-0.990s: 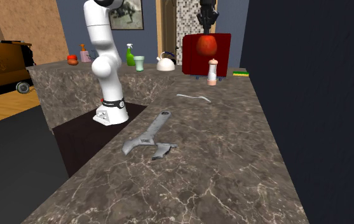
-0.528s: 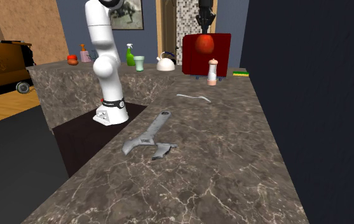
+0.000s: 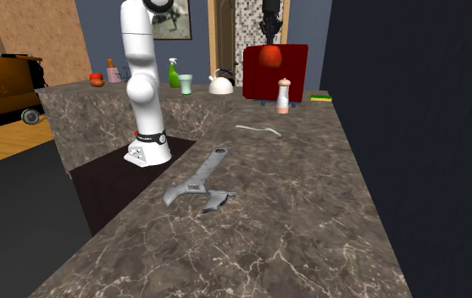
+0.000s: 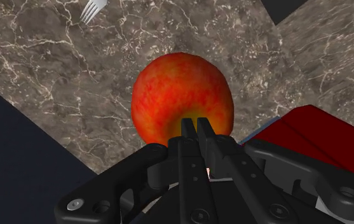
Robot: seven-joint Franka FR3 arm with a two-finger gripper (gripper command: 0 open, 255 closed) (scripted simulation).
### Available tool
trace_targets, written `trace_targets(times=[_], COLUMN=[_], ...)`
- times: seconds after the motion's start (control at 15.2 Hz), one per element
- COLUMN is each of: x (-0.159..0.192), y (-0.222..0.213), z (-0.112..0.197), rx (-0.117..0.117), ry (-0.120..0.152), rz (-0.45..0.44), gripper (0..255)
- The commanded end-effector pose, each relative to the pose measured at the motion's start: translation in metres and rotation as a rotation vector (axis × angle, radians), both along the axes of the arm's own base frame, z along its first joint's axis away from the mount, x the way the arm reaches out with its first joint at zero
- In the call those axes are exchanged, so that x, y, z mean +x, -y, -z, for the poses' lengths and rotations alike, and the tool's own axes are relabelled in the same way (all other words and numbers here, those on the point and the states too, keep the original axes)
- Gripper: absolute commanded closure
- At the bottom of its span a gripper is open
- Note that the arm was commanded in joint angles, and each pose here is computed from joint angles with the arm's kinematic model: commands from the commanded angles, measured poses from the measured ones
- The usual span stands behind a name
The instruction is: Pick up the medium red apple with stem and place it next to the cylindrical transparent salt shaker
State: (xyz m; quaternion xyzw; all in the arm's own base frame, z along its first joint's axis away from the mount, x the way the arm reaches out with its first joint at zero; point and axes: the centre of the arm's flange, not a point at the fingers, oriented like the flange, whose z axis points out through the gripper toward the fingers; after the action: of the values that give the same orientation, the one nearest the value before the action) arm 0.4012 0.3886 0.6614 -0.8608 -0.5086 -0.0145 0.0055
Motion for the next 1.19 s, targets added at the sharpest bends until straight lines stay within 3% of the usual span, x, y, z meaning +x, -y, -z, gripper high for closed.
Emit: trace_targets(times=[0.0, 0.53, 1.12], x=[-0.008, -0.047, -0.047], y=[-0.024, -0.115, -0.115], z=[0.002, 0.002, 0.049], rx=[0.001, 0.001, 0.001], ry=[0.000, 0.000, 0.000], rz=[0.002, 0.002, 0.002], gripper=[255, 255, 255])
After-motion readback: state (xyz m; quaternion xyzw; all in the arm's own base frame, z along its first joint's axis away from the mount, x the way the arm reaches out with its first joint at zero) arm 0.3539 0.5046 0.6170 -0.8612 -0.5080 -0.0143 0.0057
